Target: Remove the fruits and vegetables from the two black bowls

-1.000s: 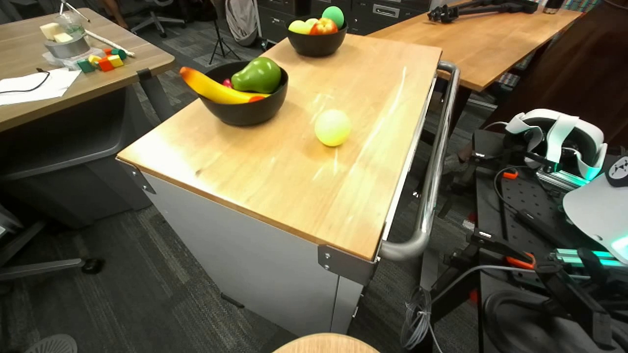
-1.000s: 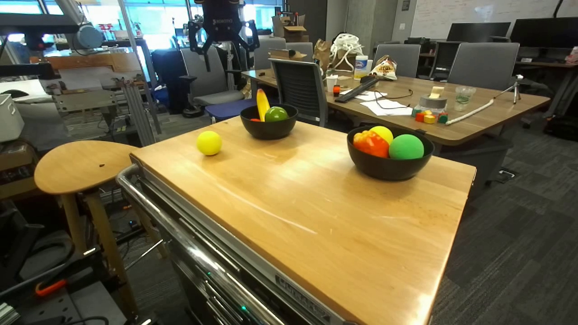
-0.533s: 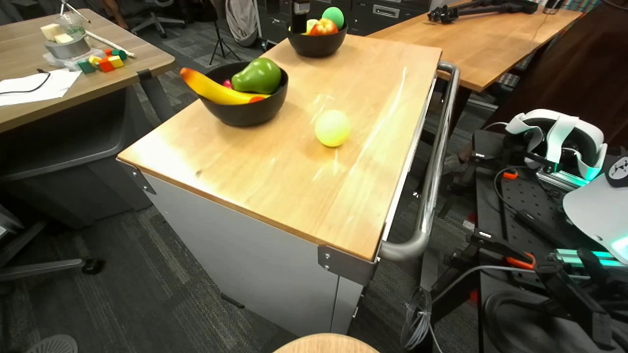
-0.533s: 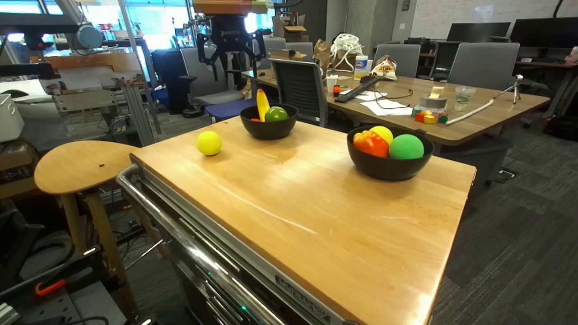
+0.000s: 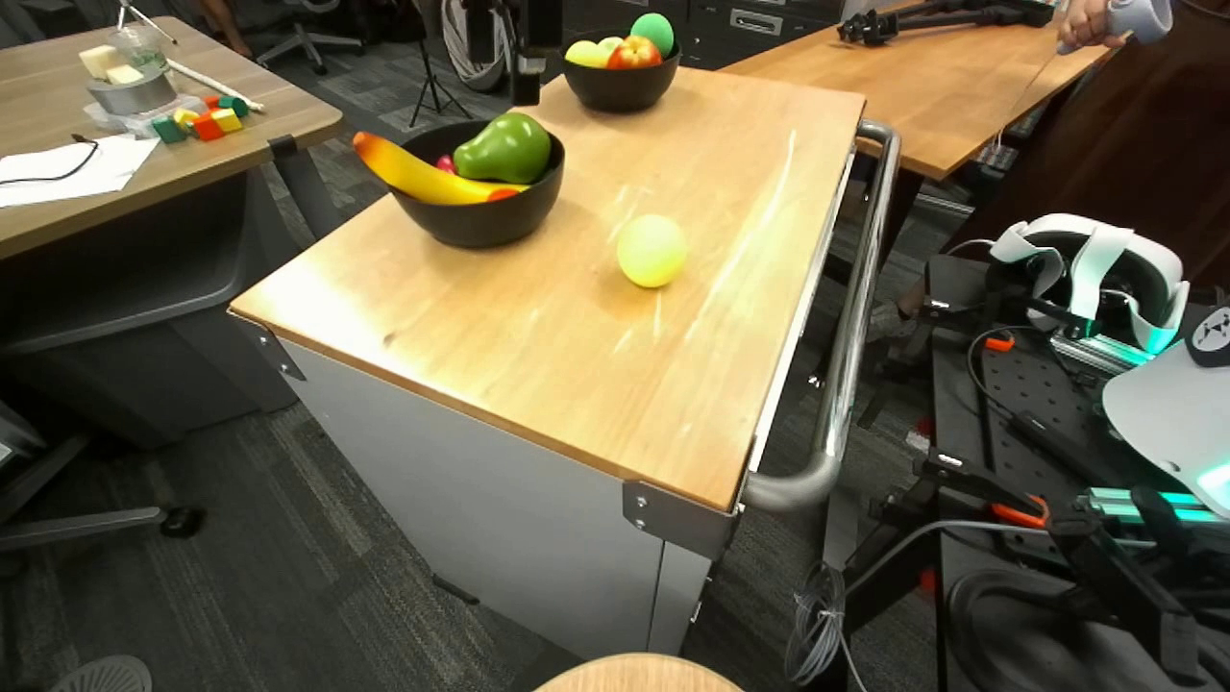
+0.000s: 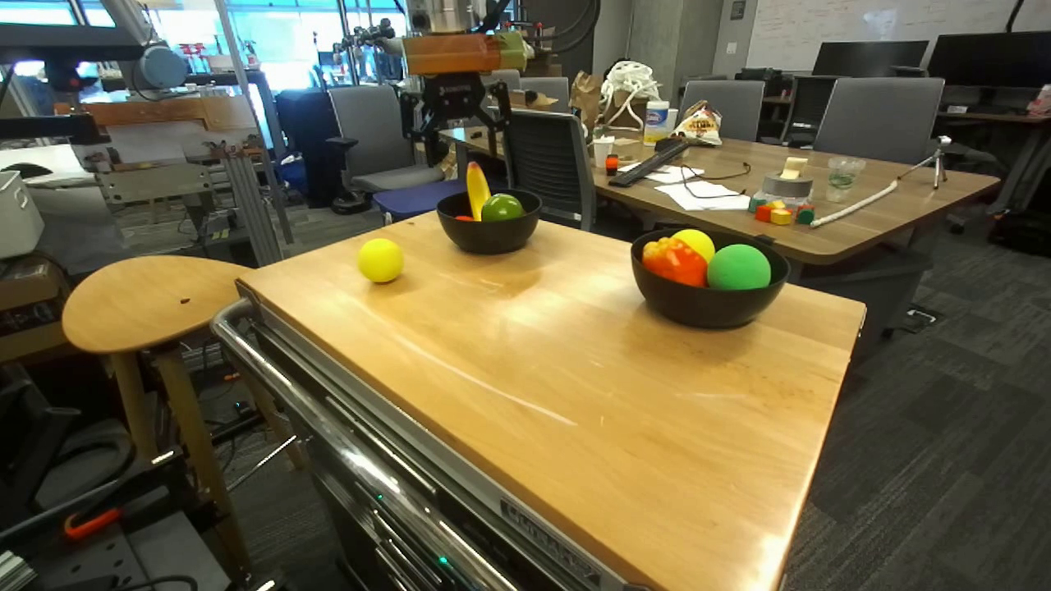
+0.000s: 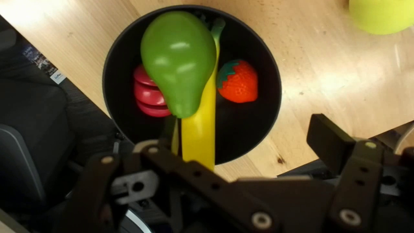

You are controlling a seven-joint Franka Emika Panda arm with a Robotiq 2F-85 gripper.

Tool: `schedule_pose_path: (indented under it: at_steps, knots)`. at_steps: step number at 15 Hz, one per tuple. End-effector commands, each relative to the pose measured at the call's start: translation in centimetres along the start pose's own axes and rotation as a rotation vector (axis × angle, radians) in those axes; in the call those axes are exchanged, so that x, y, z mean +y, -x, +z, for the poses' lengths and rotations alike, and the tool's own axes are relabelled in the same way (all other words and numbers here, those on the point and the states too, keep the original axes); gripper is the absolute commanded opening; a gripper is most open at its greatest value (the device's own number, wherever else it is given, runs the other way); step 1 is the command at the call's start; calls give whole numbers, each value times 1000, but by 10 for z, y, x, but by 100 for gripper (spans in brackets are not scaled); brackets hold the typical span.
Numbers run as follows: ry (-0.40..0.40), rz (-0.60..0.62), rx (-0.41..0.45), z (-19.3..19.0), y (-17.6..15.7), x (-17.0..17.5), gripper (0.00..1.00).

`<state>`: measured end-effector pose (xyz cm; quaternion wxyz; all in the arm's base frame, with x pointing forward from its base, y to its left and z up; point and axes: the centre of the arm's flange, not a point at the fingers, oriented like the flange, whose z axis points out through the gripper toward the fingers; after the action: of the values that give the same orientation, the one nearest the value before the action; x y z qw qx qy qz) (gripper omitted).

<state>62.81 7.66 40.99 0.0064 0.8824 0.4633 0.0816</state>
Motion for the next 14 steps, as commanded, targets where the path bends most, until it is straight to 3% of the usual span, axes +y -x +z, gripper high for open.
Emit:
schedule_pose_path:
  at_steps: [1,7,14]
  knots:
    - [5,-11,50,18,-10,32,100]
    - [-6,22,42,54,-3,56,100]
    - [-67,55,24,84,7,58,100]
